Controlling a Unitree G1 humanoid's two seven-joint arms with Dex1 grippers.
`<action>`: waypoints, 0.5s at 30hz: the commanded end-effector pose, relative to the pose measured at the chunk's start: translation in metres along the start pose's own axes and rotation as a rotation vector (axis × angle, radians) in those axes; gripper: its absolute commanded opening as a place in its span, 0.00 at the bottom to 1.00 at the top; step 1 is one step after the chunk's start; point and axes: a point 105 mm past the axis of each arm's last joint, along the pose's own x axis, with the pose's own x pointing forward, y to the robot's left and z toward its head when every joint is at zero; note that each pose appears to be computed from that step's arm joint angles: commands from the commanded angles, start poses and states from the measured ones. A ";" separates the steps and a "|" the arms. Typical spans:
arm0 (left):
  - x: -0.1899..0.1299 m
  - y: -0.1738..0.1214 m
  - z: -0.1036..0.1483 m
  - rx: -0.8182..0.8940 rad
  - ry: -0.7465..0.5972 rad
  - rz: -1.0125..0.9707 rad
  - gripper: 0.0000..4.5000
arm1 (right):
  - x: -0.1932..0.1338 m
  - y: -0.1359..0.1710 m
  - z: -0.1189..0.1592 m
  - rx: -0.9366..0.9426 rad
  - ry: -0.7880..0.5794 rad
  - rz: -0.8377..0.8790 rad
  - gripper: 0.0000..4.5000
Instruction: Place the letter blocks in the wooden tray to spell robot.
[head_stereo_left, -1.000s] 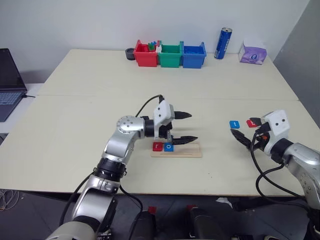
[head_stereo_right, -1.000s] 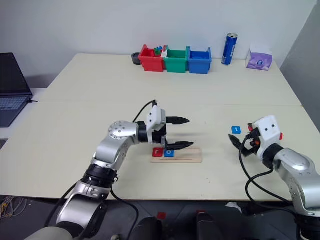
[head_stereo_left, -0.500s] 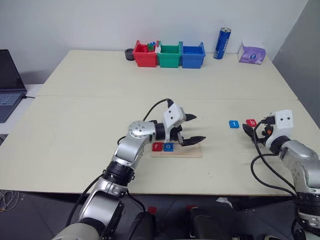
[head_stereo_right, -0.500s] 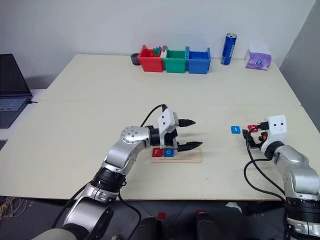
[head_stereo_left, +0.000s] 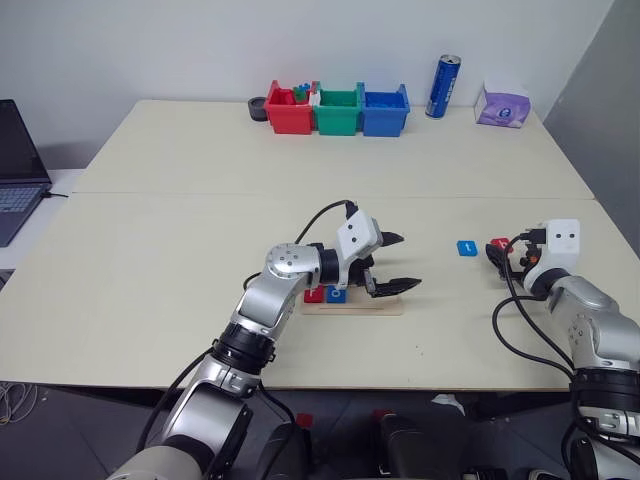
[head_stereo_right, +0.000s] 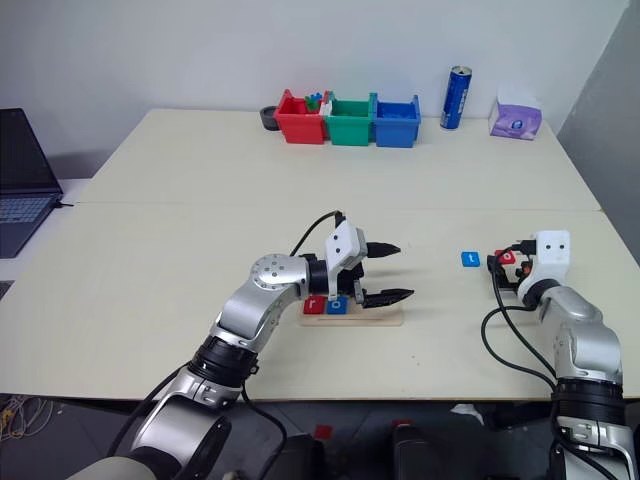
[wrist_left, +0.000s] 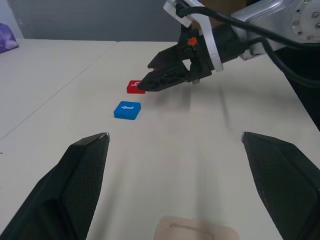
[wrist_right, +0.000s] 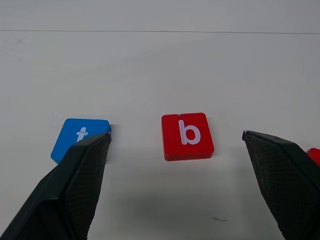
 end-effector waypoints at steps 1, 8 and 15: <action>-0.004 0.000 0.011 0.034 -0.030 -0.010 0.99 | -0.003 0.000 0.021 -0.020 -0.074 0.000 1.00; -0.001 -0.001 0.014 0.038 -0.038 -0.008 0.99 | 0.003 -0.003 0.015 -0.029 -0.056 -0.002 1.00; -0.001 -0.002 0.011 0.040 -0.035 -0.009 0.99 | 0.014 -0.011 0.000 -0.035 -0.023 -0.030 1.00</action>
